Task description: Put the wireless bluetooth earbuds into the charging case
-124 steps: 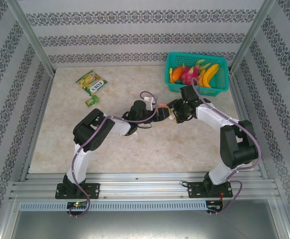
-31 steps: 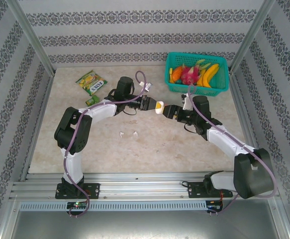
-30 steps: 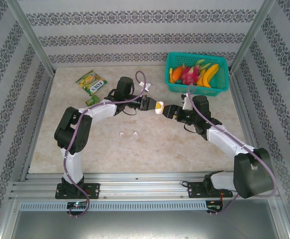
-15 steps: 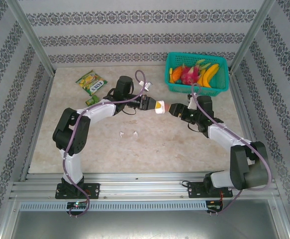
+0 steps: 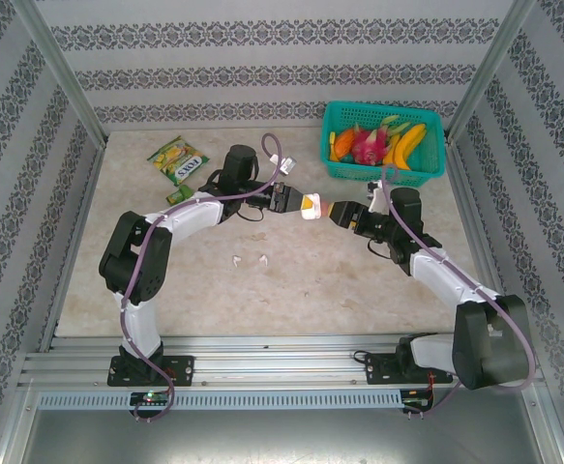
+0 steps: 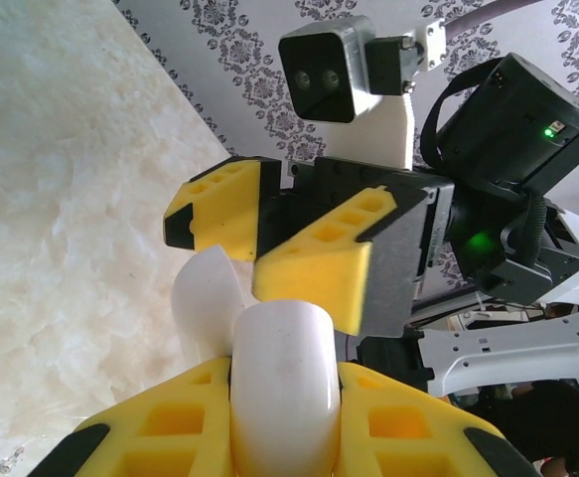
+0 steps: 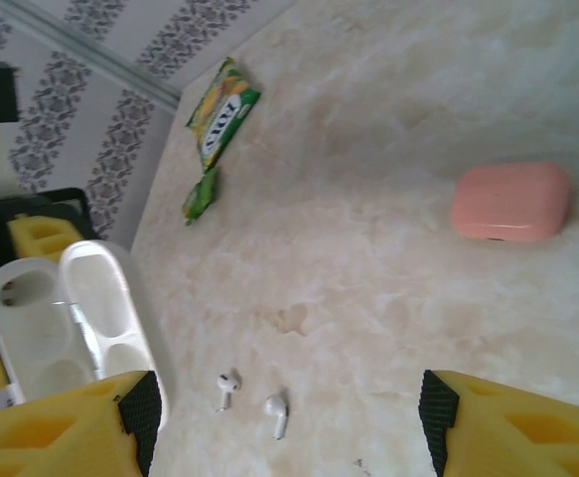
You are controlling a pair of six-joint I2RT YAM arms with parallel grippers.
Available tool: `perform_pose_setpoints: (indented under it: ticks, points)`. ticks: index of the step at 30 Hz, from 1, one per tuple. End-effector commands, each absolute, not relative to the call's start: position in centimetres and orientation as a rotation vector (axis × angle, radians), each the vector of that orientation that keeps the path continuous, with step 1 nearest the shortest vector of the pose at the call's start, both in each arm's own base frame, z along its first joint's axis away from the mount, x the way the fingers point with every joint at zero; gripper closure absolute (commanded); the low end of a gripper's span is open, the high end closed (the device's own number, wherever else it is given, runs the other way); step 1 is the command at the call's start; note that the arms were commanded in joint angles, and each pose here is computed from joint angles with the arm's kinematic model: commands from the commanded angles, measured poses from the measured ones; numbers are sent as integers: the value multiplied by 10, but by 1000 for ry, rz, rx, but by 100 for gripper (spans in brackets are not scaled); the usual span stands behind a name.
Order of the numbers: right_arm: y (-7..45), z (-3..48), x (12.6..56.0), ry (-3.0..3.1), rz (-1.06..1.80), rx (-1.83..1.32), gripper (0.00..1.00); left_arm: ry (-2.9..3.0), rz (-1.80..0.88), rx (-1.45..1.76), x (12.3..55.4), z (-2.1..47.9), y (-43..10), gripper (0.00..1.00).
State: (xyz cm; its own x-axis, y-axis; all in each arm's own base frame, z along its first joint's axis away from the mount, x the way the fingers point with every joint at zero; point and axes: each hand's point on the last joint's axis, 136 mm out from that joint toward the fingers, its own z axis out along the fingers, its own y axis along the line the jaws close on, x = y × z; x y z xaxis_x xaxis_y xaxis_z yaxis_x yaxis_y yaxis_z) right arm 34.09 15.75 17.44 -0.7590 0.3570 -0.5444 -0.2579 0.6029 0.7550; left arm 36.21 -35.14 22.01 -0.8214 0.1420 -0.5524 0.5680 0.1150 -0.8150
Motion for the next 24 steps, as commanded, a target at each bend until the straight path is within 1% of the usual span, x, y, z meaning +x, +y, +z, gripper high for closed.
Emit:
perform_pose_setpoints:
  ticks: [1,13,20,24]
  points:
    - [166,198,341,2071,1232,-30,29,2006,-1774,754,361,234,-354,100]
    - [182,210,343,2051,1317,-121,39,2000,-1786,740,364,236,-356,100]
    - [193,203,344,2071,1336,-145,47,1982,-1796,736,365,241,-357,100]
    - [195,200,344,2077,1343,-145,50,1980,-1796,733,366,243,-357,100]
